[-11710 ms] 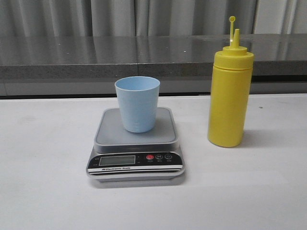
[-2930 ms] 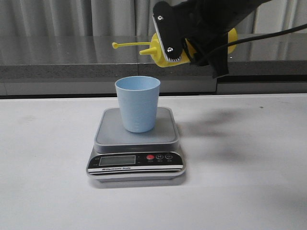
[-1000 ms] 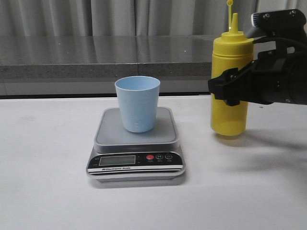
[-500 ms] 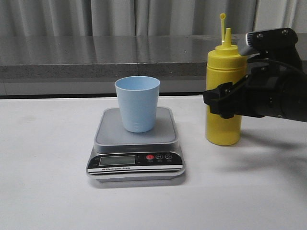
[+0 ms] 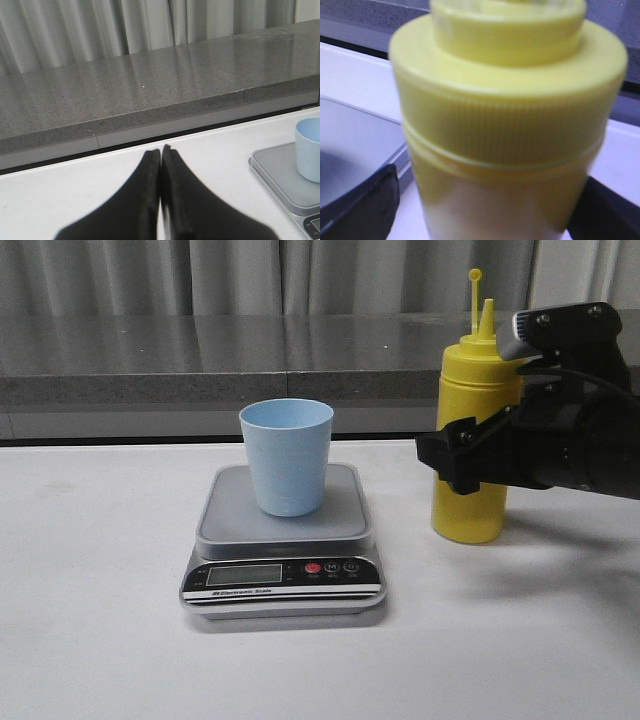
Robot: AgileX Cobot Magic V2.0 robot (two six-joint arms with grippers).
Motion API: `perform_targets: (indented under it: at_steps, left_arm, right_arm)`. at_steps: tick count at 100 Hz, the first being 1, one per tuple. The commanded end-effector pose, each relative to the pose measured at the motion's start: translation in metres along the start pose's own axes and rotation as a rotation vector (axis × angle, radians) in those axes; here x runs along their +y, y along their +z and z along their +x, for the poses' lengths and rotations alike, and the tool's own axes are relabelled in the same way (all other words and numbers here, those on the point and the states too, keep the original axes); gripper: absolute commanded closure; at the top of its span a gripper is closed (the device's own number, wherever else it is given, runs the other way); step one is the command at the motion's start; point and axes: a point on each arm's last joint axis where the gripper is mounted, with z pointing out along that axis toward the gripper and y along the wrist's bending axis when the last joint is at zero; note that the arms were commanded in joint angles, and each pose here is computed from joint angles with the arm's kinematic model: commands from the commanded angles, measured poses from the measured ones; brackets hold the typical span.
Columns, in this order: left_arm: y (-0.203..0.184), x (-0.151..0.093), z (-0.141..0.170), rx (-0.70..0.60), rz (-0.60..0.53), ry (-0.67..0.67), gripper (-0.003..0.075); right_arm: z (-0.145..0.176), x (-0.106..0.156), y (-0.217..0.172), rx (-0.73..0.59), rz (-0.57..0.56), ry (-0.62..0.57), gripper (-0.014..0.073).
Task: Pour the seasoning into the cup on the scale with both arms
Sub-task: 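Set the bottle down on the table with the right gripper, then open the right gripper and pull it back from the bottle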
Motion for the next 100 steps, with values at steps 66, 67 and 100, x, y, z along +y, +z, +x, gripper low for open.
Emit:
perform_targets:
  at_steps: [66,67,100]
  left_arm:
    - [-0.001,0.001,-0.014,-0.093,-0.006,-0.004,0.0738]
    - [-0.001,0.001,-0.014,-0.093,-0.006,-0.004,0.0738]
    - [-0.001,0.001,-0.014,-0.093,-0.006,-0.004,0.0738]
  right_arm:
    - [-0.019,-0.004,-0.009,-0.140,0.042,0.013,-0.0059]
    - [-0.019,-0.004,-0.009,-0.140,0.041,0.013,-0.0059]
    - [-0.025,-0.003,-0.033,-0.157,0.070,0.028,-0.0059]
